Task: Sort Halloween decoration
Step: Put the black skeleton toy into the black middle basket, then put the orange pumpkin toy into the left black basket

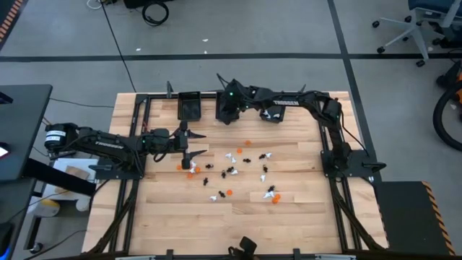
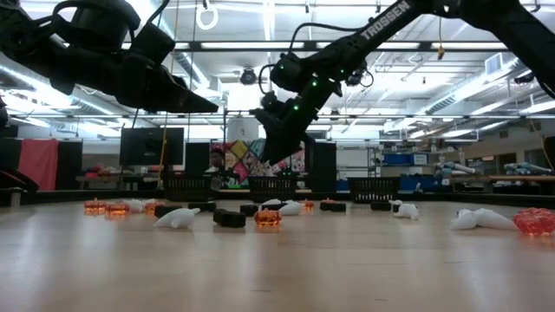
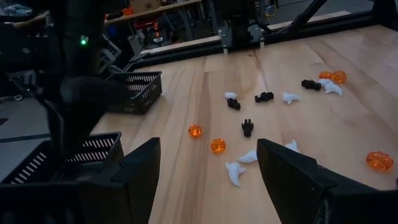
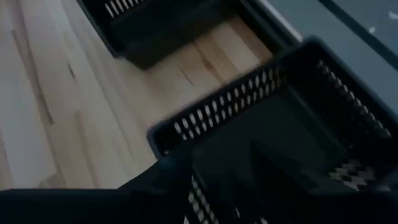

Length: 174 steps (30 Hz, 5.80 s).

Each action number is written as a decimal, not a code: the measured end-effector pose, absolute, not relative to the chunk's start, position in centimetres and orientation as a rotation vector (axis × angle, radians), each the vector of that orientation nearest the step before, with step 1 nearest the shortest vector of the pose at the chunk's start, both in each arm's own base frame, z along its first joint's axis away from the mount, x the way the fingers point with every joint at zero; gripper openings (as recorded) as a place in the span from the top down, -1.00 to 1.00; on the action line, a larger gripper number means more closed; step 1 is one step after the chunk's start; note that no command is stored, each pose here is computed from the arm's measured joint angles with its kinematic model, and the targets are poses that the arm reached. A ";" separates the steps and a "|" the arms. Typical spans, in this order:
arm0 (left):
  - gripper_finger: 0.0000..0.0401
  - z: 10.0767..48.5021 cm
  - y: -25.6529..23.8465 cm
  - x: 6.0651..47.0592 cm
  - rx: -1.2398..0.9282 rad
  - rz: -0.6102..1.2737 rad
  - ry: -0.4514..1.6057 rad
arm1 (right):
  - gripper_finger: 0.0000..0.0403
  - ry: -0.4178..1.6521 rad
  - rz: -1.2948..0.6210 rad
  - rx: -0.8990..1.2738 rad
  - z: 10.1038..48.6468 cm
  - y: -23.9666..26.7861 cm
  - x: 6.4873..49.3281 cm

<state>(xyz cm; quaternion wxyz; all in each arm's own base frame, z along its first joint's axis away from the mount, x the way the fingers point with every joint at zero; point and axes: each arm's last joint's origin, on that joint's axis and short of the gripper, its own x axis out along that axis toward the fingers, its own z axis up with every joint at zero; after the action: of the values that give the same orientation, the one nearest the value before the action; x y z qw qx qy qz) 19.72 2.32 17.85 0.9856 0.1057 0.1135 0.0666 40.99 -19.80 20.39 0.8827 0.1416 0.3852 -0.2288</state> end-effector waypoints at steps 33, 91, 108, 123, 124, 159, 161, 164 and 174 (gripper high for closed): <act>-0.27 18.2 2.3 19.8 0.224 0.134 0.190 | 0.19 0.581 -0.572 0.141 17.0 5.6 32.5; -0.27 18.2 2.4 19.8 0.242 0.140 0.192 | 0.62 0.634 -0.441 0.198 8.3 1.4 28.6; -0.27 18.2 2.4 19.8 0.242 0.140 0.191 | 0.86 0.577 -0.451 0.161 12.5 -1.8 32.8; -0.27 18.3 2.4 19.8 0.241 0.141 0.180 | 0.85 0.415 -0.580 0.188 18.6 -12.2 35.6; -0.27 18.3 2.4 19.8 0.242 0.142 0.179 | 0.85 0.408 -0.588 0.186 18.9 -12.8 35.5; -0.27 18.1 2.4 19.8 0.258 0.138 0.200 | 0.29 0.564 -0.540 0.192 14.7 -7.1 30.9; -0.27 18.2 2.4 19.8 0.257 0.138 0.197 | 0.25 0.559 -0.536 0.222 13.4 -7.0 30.1; -0.27 18.2 2.4 19.8 0.256 0.139 0.193 | 0.14 0.526 -0.537 0.225 11.8 -6.8 29.6; -0.27 18.2 2.4 19.8 0.264 0.138 0.194 | -0.24 0.477 -0.515 0.185 7.3 -5.9 29.3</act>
<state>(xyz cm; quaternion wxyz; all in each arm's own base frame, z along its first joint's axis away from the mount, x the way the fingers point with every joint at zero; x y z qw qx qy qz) 19.79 2.42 18.21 0.9842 0.1312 0.0965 0.0688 29.30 -5.92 7.32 0.9349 0.0907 0.2331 -0.2517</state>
